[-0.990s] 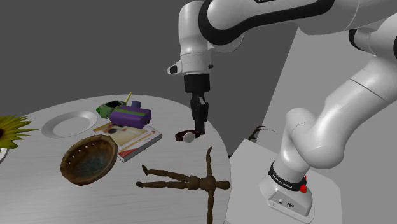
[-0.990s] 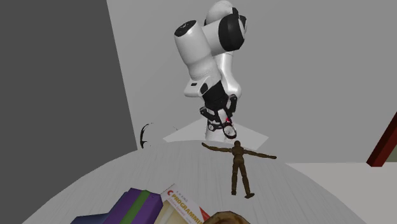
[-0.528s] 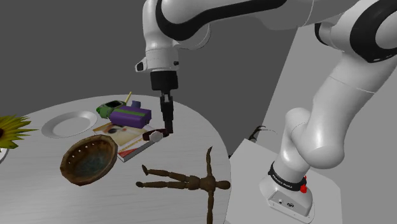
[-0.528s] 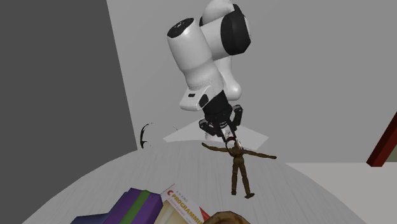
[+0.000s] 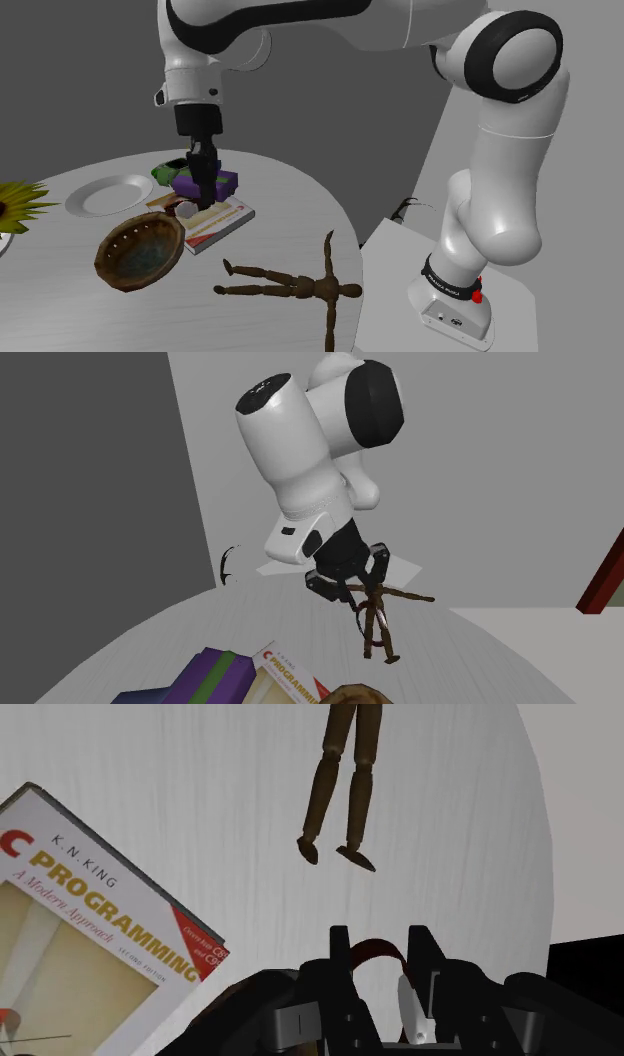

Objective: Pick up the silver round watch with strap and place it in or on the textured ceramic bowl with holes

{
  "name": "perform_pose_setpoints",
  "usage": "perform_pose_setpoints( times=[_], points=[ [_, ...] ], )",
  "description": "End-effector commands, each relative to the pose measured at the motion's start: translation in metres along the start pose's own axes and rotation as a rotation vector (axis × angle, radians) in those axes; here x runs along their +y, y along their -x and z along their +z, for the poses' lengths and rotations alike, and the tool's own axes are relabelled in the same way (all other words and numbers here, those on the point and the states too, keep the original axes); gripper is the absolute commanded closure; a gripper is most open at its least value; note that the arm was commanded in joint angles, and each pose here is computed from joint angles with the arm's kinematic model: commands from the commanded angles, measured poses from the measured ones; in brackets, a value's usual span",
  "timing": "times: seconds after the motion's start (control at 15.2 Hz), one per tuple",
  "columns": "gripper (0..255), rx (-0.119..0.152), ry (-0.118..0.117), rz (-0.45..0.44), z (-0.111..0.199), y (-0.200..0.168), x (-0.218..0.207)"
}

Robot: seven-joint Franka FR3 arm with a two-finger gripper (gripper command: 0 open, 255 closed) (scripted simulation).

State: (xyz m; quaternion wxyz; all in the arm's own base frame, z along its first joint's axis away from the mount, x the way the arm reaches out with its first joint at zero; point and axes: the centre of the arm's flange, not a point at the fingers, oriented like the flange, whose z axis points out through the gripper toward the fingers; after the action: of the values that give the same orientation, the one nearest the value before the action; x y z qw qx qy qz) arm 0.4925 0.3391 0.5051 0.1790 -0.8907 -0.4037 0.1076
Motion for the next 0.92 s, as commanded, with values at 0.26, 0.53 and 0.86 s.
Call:
perform_pose_setpoints(
  times=[0.26,0.53,0.86],
  points=[
    [255,0.000,0.000,0.000,-0.010,-0.077,0.009],
    [255,0.000,0.000,0.000,-0.017,-0.121,0.015],
    [255,0.000,0.000,0.000,0.008,-0.122,0.025]
  ],
)
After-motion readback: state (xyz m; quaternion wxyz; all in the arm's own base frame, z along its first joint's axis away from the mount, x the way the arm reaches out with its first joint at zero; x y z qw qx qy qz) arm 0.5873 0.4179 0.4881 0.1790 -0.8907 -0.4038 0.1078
